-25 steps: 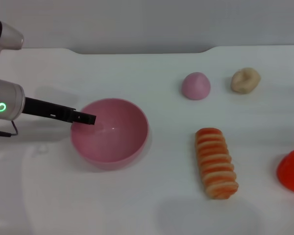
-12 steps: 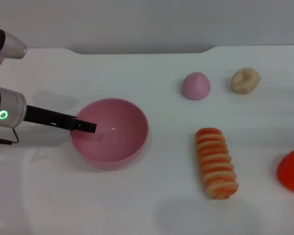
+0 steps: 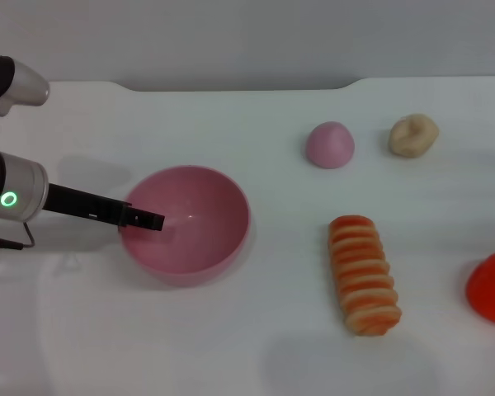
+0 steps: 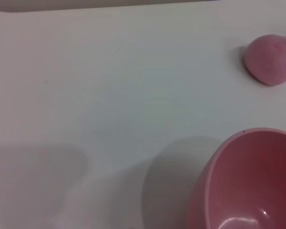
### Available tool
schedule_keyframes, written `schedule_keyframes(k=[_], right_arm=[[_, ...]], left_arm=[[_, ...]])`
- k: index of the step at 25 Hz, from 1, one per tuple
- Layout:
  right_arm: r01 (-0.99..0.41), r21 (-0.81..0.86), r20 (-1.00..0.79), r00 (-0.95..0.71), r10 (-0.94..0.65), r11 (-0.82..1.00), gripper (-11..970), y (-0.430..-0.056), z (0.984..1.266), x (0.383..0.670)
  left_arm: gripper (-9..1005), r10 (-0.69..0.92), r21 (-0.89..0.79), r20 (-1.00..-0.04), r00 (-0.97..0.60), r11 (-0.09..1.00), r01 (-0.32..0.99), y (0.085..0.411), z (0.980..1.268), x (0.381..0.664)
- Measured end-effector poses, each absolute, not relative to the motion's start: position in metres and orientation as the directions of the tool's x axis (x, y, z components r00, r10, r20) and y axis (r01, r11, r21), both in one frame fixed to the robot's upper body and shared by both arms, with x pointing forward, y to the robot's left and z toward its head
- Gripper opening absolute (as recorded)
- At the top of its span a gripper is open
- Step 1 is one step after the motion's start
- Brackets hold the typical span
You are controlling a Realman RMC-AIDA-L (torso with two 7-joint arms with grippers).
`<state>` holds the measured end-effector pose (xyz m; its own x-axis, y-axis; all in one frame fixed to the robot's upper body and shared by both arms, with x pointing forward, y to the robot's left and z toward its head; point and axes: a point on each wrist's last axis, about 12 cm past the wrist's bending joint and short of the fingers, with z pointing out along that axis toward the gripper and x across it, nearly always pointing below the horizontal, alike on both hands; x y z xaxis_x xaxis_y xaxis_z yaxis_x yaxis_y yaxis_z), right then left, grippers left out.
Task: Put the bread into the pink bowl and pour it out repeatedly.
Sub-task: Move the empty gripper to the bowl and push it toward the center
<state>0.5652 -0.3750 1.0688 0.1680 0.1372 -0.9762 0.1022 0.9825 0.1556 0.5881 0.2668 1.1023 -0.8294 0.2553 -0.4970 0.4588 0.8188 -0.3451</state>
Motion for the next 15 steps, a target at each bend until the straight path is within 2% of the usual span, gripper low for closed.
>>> schedule_keyframes(k=[11,15], right_arm=[[0.104,0.161,-0.977,0.161,0.143,0.982,697,-0.3747,1.0666,0.5638],[0.108,0.163,-0.976,0.164,0.144,0.981,697,-0.3753,1.0668,0.5638]], left_arm=[[805,0.202,-0.355,-0.488,-0.849,0.843,0.405,0.2696,1.1059,0.5927],[639,0.238,-0.321,-0.474,-0.848,0.850,0.418,0.2700,1.1053,0.5932]])
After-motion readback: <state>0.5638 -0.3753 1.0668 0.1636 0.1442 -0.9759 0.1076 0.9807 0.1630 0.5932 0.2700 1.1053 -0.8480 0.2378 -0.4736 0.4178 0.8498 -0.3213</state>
